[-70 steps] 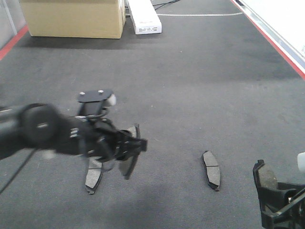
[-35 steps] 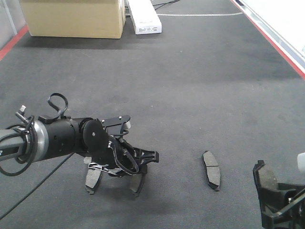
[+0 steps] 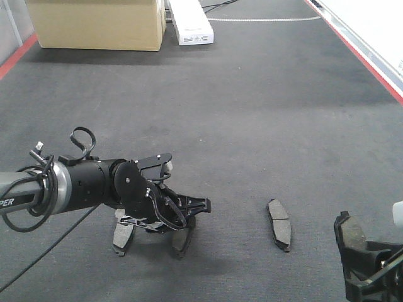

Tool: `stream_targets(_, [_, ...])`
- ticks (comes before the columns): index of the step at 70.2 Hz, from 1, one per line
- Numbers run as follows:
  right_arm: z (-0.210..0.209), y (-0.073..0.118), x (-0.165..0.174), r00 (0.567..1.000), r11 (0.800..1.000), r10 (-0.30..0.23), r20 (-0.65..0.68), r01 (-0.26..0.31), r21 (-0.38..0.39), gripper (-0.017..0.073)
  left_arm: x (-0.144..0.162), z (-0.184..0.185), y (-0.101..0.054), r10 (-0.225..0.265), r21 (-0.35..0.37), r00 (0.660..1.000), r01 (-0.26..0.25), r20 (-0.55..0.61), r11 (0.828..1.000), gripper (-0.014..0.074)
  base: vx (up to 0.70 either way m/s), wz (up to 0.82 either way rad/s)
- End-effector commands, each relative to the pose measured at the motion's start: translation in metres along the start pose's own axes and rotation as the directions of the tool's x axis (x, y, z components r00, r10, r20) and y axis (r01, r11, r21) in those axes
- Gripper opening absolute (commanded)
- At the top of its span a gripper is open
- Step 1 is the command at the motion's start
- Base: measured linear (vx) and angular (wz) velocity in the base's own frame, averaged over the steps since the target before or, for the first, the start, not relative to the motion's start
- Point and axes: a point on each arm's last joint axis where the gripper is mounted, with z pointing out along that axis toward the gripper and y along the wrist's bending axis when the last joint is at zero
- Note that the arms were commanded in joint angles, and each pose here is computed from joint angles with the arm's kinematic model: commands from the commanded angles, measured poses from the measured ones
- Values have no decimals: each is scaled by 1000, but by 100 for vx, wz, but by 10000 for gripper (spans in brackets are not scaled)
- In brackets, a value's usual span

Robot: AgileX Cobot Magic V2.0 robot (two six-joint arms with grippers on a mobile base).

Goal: Move and align brake pads A on conveyor
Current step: 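Lower the left gripper and release its pad beside the placed pads, then raise the open left gripper away from the belt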

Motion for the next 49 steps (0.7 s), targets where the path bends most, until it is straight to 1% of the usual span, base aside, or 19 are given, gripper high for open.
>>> stream_targets(1, [-6, 2, -16, 994, 1000, -14, 108, 15, -6, -1, -15, -21, -15, -12, 62, 994, 5, 110, 998, 349, 0, 0])
stream_targets(16, [-6, 2, -16, 994, 1000, -14, 108, 15, -6, -1, -16, -23, -15, -9, 65, 992, 1, 123, 998, 464, 0, 0])
stream_targets(18, [-6, 2, -16, 994, 1000, -14, 108, 15, -6, -1, -17, -26, -16, -2, 68, 991, -7, 135, 998, 475, 0, 0])
stream_targets(21, [-6, 2, -16, 994, 1000, -14, 108, 15, -6, -1, -19, -32, -18, 24, 67, 987, -35, 159, 997, 484, 0, 0])
stream_targets(25, [-6, 2, -16, 994, 1000, -14, 108, 15, -6, -1, -22, -43, -20, 72, 58, 979, -84, 192, 995, 482, 0, 0])
stream_targets(27, [-6, 2, -16, 994, 1000, -14, 108, 15, -6, -1, -23, -49, -21, 104, 49, 973, -117, 208, 992, 478, 0, 0])
stream_targets(29, [-6, 2, -16, 994, 1000, -14, 108, 15, -6, -1, -23, -56, -22, 146, 33, 965, -157, 219, 987, 472, 0, 0])
stream_targets(35, [-6, 2, -16, 994, 1000, -14, 108, 15, -6, -1, -20, -80, -24, 229, 1, 940, -237, 254, 972, 434, 0, 0])
stream_targets(40, [-6, 2, -16, 994, 1000, -14, 108, 15, -6, -1, -14, -100, -22, 252, -2, 921, -263, 298, 965, 385, 0, 0])
stream_targets(49, [-6, 2, -16, 994, 1000, -14, 108, 15, -6, -1, 9, -135, -12, 248, 18, 887, -277, 389, 961, 249, 0, 0])
